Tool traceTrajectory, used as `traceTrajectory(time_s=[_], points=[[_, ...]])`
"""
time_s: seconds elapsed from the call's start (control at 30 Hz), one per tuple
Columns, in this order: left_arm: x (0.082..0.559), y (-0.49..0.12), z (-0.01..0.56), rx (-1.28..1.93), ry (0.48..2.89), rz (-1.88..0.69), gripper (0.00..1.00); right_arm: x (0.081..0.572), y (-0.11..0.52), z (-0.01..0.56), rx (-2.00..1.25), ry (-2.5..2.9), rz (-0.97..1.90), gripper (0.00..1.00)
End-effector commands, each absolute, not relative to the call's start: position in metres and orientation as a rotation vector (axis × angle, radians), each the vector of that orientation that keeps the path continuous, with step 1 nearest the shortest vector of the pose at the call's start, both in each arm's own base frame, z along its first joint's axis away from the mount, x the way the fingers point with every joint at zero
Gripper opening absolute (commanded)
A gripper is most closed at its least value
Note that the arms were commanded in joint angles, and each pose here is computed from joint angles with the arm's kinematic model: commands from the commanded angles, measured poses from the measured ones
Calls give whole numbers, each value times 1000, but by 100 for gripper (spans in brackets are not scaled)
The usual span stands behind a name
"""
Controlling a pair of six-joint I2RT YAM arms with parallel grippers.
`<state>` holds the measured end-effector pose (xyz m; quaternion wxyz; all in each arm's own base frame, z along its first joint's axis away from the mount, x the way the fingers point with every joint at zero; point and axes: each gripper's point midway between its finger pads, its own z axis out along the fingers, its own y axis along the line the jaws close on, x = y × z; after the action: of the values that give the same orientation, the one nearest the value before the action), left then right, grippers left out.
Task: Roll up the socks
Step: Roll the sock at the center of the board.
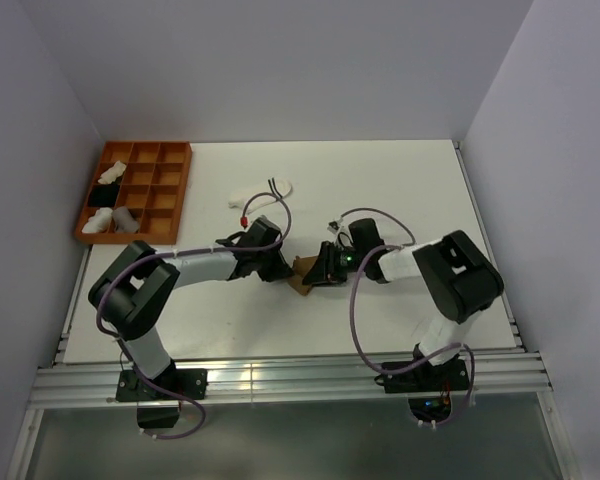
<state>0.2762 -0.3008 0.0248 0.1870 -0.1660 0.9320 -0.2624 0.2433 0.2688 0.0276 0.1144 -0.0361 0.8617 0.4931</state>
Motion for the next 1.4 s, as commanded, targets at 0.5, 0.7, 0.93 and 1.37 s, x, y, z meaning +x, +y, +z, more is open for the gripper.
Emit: traceTrajectory(time_s=[0.5,0.7,0.93,1.37], points=[[258,-280,1,-359,2772,-472,2,237,272,79,-598,2141,513,44],[258,-281,3,-348,2772,-474,2,232,289,70,-693,2133,455,45],[257,-282,3,-344,2776,-479,2,232,296,56,-740,2150,384,45],[257,-283,8,-329,2773,-492,2,228,281,15,-776,2287,179,45]])
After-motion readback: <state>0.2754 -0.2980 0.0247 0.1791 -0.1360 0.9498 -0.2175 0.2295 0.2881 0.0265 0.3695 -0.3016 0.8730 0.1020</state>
